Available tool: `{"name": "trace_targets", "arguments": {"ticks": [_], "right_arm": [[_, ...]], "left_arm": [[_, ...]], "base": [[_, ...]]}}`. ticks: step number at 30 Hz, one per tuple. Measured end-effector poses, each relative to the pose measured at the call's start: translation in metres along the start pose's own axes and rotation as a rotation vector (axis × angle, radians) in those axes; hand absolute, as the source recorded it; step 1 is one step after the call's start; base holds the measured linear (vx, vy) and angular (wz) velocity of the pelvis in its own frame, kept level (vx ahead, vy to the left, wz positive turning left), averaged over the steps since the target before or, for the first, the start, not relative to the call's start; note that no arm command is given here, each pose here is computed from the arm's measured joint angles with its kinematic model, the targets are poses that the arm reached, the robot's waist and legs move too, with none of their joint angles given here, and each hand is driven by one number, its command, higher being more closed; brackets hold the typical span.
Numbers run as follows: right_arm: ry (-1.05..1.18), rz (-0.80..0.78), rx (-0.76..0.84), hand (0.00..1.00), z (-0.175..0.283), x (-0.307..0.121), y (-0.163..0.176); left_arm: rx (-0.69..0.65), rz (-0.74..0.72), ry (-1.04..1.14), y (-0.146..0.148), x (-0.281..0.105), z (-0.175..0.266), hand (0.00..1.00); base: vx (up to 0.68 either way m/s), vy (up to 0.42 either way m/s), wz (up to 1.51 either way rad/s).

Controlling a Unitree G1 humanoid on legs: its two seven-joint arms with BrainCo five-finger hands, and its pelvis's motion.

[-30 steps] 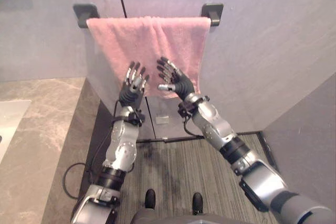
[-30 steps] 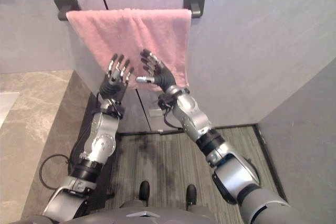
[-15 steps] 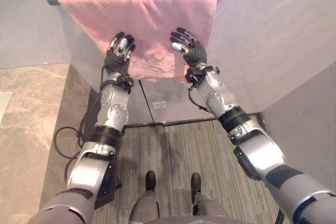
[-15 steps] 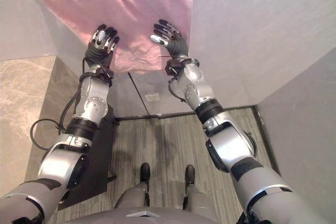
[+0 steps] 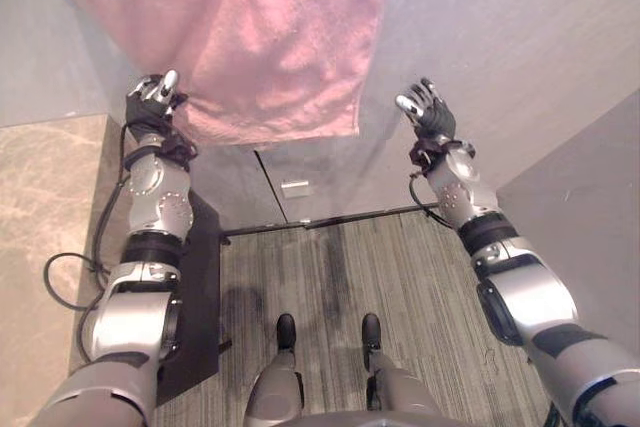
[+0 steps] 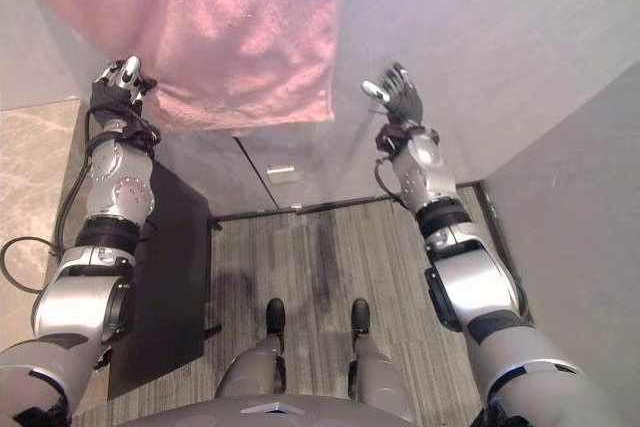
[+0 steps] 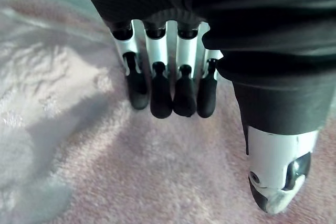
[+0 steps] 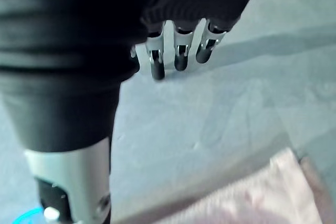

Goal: Organize washtable

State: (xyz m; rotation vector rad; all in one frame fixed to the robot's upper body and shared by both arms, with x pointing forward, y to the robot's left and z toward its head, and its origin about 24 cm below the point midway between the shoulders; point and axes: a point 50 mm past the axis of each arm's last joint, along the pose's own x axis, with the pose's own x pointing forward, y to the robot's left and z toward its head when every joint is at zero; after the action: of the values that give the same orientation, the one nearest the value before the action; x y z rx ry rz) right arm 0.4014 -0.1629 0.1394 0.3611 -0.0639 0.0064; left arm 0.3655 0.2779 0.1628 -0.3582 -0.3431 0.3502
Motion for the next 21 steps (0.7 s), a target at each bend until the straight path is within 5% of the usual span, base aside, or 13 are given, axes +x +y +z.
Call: {"name": "trace_targets", "arguments": {"ticks": [6, 12, 21], "right_arm": [[0.107, -0.117, -0.018, 0.0, -0.042, -0.026, -0.042], [0.28, -0.196, -0.091, 0.0, -0.102, -0.071, -0.074], [0.804, -0.487, -0.103, 0.0, -0.219, -0.236, -0.137]], "left_arm": [[0.231, 0.054, 0.219, 0.044, -0.048, -0.062, 0.0], [0.309, 0.083, 0.542, 0.077, -0.128, -0.134, 0.0], [0.288, 0.277, 1.132, 0.125, -0.306, -0.203, 0.0]], "base": [[0.0, 0.0, 0.0], [-0.03, 0.004, 0.03], [0.07, 0.025, 0.08]]}}
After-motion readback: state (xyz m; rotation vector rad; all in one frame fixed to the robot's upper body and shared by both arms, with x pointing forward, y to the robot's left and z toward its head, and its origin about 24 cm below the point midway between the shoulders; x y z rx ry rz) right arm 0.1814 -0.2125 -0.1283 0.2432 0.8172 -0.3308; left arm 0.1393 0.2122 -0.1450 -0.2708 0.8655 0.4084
